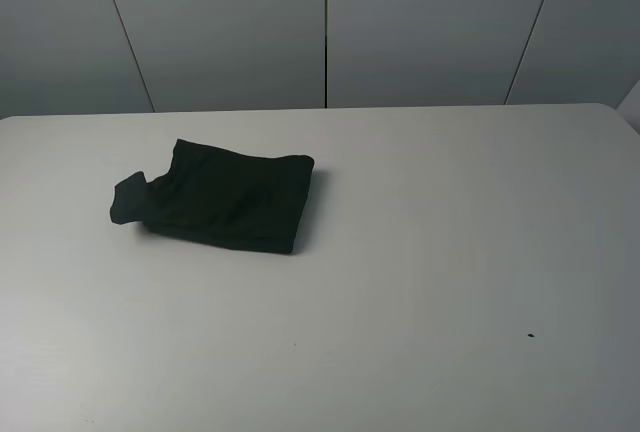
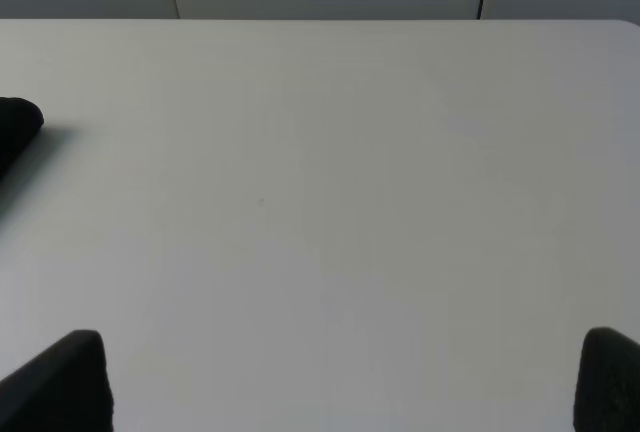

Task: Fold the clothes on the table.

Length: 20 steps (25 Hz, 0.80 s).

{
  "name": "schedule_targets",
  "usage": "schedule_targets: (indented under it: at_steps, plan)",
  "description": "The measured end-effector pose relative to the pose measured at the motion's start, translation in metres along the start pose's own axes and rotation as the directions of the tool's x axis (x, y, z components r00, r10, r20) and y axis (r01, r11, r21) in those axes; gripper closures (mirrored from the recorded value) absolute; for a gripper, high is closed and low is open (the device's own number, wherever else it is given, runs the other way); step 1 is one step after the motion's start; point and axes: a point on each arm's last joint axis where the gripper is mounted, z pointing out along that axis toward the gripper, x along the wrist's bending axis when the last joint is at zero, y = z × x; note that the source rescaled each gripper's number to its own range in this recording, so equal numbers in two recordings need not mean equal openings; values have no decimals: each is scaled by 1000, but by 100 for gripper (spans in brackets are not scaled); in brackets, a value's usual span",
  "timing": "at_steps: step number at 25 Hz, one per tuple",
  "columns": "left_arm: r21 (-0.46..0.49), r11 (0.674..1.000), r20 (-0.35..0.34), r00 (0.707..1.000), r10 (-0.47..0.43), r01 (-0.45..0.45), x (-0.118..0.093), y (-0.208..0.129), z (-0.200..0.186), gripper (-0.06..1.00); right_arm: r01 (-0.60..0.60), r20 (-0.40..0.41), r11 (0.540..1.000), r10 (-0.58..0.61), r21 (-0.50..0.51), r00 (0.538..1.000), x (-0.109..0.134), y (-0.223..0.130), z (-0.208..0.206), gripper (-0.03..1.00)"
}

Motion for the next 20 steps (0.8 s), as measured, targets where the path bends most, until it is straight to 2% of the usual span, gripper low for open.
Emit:
schedule_targets:
  at_steps: [20]
  plan:
    - [0,1000,0,1000,0,0,0,0,0,-5,0,0,1000,0,0,1000,0,0,0,-3]
